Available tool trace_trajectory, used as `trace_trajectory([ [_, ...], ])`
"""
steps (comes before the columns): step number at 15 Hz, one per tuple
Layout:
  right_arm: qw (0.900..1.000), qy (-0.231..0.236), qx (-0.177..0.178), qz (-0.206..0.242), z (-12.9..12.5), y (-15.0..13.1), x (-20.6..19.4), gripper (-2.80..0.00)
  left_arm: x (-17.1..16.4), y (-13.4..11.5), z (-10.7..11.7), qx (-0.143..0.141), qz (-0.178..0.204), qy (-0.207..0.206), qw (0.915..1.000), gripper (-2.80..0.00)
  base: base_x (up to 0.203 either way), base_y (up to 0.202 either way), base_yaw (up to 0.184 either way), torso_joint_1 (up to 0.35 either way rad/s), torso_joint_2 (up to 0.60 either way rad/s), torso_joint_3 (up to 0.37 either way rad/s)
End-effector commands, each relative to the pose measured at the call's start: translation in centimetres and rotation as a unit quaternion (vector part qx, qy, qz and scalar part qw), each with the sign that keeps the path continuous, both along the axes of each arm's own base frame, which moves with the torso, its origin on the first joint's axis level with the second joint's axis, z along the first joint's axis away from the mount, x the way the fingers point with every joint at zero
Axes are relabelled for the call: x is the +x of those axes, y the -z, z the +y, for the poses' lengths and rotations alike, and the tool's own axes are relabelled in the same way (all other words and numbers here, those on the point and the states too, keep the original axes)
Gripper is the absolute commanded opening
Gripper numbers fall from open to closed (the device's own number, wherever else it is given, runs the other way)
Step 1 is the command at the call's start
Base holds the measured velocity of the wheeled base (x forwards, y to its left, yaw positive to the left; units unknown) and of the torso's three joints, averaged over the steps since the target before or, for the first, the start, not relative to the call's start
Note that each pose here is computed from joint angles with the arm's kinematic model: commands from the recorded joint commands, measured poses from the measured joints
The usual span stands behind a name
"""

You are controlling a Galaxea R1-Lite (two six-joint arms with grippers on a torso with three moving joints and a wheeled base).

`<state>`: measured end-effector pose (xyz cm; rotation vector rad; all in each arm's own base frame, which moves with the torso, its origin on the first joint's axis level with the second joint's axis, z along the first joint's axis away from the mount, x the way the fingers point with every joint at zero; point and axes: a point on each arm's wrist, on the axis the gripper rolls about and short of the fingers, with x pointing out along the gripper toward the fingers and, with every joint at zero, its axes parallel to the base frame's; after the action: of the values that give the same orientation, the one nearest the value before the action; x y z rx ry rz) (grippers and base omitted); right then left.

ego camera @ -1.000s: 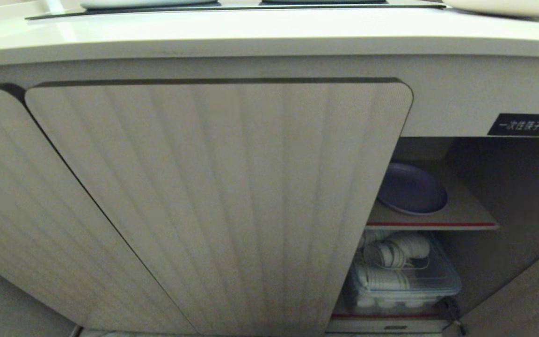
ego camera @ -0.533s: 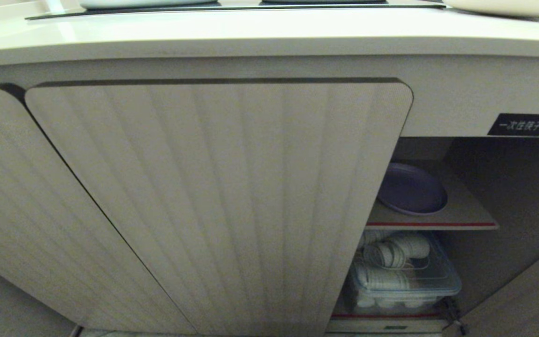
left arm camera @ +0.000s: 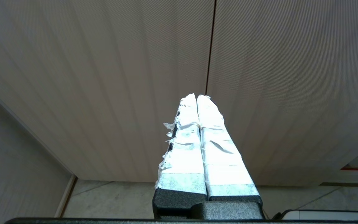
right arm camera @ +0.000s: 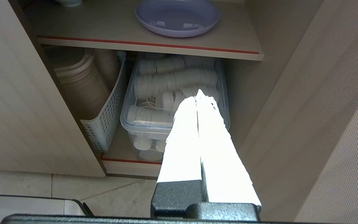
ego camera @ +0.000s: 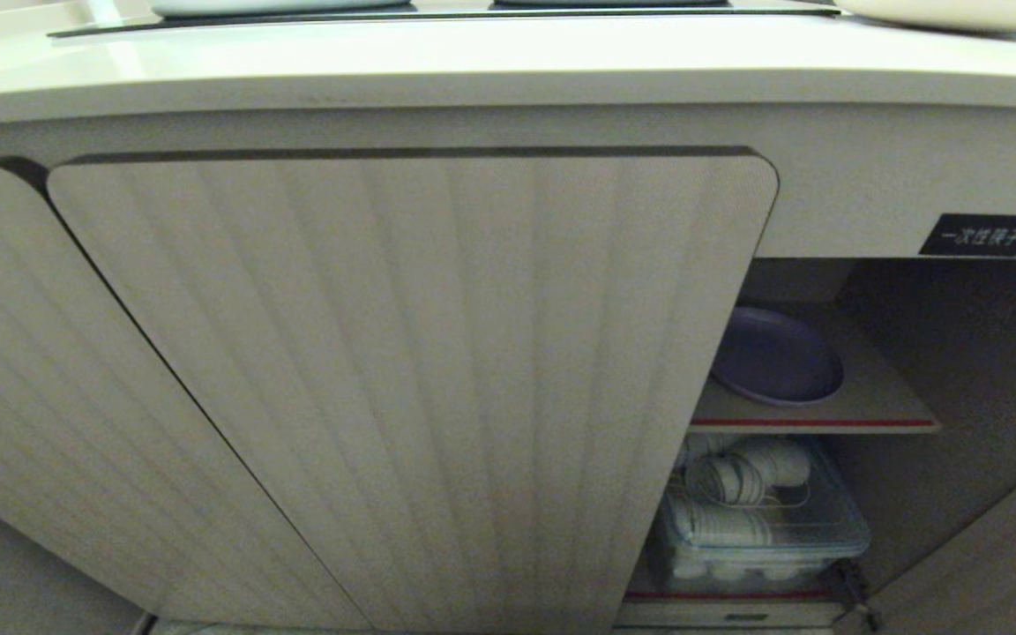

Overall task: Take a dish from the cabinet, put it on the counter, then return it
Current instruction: Close the cabinet door

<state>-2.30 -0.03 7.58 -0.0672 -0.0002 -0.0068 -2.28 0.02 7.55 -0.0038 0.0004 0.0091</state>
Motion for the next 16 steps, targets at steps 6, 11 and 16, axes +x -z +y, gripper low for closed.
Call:
trace_trajectory([
  [6, 1.000, 0.000, 0.000, 0.001, 0.00, 0.00, 0.02, -2.80, 0.00, 0.00, 0.00, 0.000, 0.000, 0.000, 1.0000, -2.80, 0.000, 0.000, 0.000, 0.000, 0.00, 0.000],
  [11, 1.000, 0.000, 0.000, 0.000, 0.00, 0.00, 0.01, -2.80, 0.00, 0.00, 0.00, 0.000, 0.000, 0.000, 1.0000, -2.80, 0.000, 0.000, 0.000, 0.000, 0.00, 0.000],
  [16, 1.000, 0.000, 0.000, 0.001, 0.00, 0.00, 0.01, -2.80, 0.00, 0.00, 0.00, 0.000, 0.000, 0.000, 1.0000, -2.80, 0.000, 0.000, 0.000, 0.000, 0.00, 0.000],
])
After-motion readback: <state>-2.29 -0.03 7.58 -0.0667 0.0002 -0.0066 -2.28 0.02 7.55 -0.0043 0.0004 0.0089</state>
